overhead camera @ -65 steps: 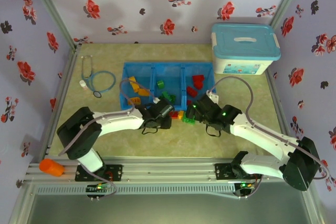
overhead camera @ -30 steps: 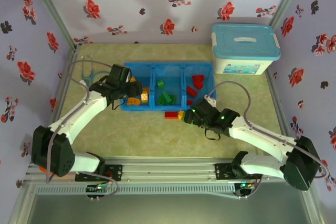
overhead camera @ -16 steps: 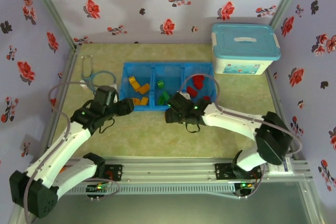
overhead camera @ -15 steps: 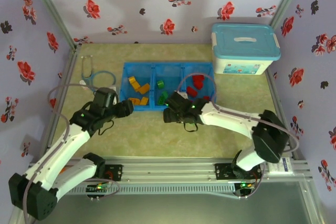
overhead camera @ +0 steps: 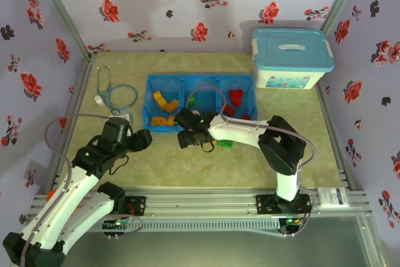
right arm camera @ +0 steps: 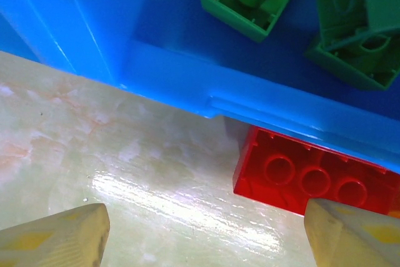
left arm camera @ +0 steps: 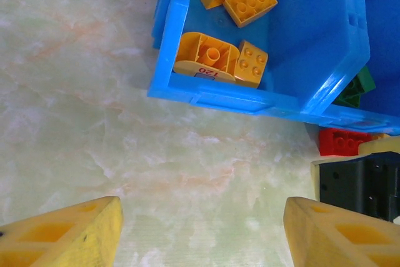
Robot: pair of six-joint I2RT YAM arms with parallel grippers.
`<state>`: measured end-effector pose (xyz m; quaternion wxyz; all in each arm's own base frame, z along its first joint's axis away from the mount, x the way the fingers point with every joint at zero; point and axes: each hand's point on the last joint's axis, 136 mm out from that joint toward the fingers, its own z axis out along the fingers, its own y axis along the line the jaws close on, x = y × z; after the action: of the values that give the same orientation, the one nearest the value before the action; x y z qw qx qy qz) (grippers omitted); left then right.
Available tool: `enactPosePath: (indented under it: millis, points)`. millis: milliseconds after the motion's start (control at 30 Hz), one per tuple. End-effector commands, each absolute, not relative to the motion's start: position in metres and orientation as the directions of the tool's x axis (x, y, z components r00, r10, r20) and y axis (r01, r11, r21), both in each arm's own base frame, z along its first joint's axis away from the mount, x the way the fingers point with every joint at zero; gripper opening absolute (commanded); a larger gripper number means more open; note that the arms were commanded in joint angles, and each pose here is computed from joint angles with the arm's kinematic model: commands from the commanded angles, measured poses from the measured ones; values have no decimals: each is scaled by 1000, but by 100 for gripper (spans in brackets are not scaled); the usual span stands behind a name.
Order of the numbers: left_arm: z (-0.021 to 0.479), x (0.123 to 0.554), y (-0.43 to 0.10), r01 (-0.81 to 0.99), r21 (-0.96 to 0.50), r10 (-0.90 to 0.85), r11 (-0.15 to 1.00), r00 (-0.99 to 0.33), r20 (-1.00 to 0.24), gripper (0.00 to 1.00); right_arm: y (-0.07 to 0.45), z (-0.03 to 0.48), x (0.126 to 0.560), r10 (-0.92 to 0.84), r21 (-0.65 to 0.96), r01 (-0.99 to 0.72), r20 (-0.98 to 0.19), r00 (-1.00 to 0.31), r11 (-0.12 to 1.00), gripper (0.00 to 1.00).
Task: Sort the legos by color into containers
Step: Move the lego to the bottom-center of the table, then pick up the lego from the bottom-center of the table.
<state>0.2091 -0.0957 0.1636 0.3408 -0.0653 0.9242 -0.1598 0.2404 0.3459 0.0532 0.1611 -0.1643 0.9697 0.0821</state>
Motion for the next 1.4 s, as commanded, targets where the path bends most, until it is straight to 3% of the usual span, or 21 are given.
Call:
enactPosePath:
  millis: [0,333,633,767,833,1000,1167,1367]
  points:
    - [159,205,-91,-32,-329,-236,944,-763,-602,68,342,46,241,-350,32,-380,-319,-880,925,82]
    - [159,205,-92,-29,-330,-235,943,-762,-603,68,344,25,220,-362,68,-391,-259,-895,918,80]
    - [163,207,-94,-23,-340,-239,940,-757,-608,67,371,51,170,-407,168,-464,-287,-867,870,78]
    - [162,207,-95,-23,-343,-240,939,-759,-605,66,364,74,179,-383,137,-453,-354,-853,881,81]
    - [162,207,-96,-21,-349,-242,937,-760,-603,66,353,84,189,-368,78,-428,-388,-845,900,87]
    - [161,205,-97,-17,-350,-238,936,-764,-600,67,325,81,203,-301,-53,-302,-356,-885,952,96]
    - [158,206,-97,-21,-353,-242,935,-766,-596,67,316,59,201,-189,-66,-177,-300,-935,982,91]
    - [157,206,-98,-16,-351,-236,936,-770,-593,67,329,37,199,-157,-21,-157,-270,-950,987,91]
